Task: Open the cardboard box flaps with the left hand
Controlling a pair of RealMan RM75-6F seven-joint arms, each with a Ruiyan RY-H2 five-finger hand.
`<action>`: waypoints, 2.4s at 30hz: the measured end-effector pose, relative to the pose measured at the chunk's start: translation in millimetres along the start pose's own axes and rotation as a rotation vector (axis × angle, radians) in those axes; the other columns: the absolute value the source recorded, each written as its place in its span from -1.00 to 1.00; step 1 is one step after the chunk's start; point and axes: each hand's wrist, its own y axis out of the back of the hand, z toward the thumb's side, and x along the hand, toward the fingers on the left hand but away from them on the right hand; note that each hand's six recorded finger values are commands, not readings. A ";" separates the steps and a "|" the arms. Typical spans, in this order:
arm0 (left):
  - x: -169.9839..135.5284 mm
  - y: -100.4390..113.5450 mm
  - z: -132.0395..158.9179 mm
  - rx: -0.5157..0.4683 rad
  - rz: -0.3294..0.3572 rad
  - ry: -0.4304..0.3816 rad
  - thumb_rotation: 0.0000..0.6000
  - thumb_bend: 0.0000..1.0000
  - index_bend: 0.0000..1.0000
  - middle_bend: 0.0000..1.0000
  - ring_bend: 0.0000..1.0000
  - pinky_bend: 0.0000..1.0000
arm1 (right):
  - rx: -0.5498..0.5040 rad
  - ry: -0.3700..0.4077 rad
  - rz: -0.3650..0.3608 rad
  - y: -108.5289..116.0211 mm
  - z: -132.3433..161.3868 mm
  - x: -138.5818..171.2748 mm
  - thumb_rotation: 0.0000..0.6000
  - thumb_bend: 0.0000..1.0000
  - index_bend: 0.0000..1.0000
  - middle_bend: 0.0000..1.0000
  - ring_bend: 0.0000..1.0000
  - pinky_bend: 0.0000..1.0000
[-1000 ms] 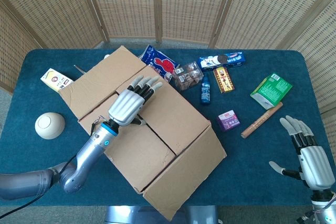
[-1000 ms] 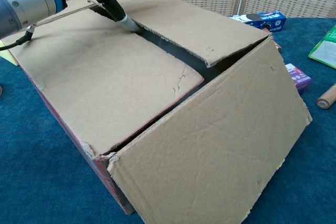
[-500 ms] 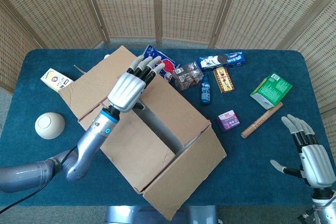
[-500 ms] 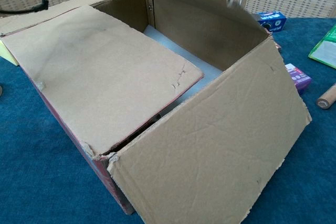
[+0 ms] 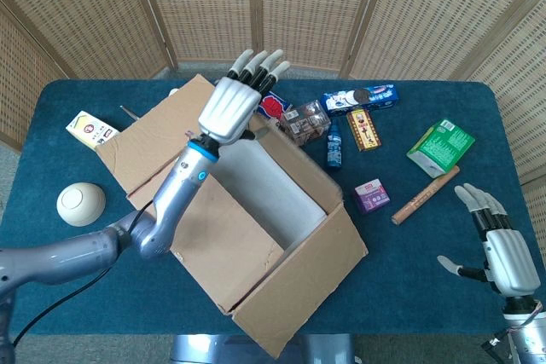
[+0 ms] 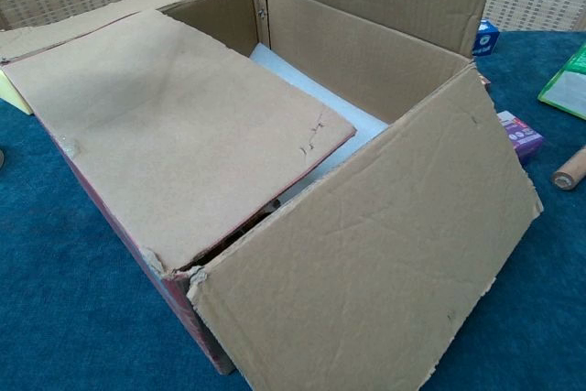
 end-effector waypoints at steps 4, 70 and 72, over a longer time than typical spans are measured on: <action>28.4 0.2 5.3 0.037 0.028 0.010 1.00 -0.51 -1.00 -1.00 -1.00 -0.96 | -0.009 -0.026 -0.016 6.2 -8.2 -3.4 1.00 -1.00 -1.00 -1.00 -1.00 -1.00; -87.8 -55.0 2.2 -0.167 -0.662 0.056 -0.10 -1.00 0.24 -0.02 -0.40 -0.39 | 0.025 0.024 -0.016 1.4 7.3 2.5 1.00 -1.00 -1.00 -1.00 -1.00 -1.00; -90.1 -56.8 2.8 -0.171 -0.670 0.055 -0.10 -1.00 0.25 -0.02 -0.41 -0.39 | 0.024 0.025 -0.017 1.7 7.3 2.6 1.00 -1.00 -1.00 -1.00 -1.00 -1.00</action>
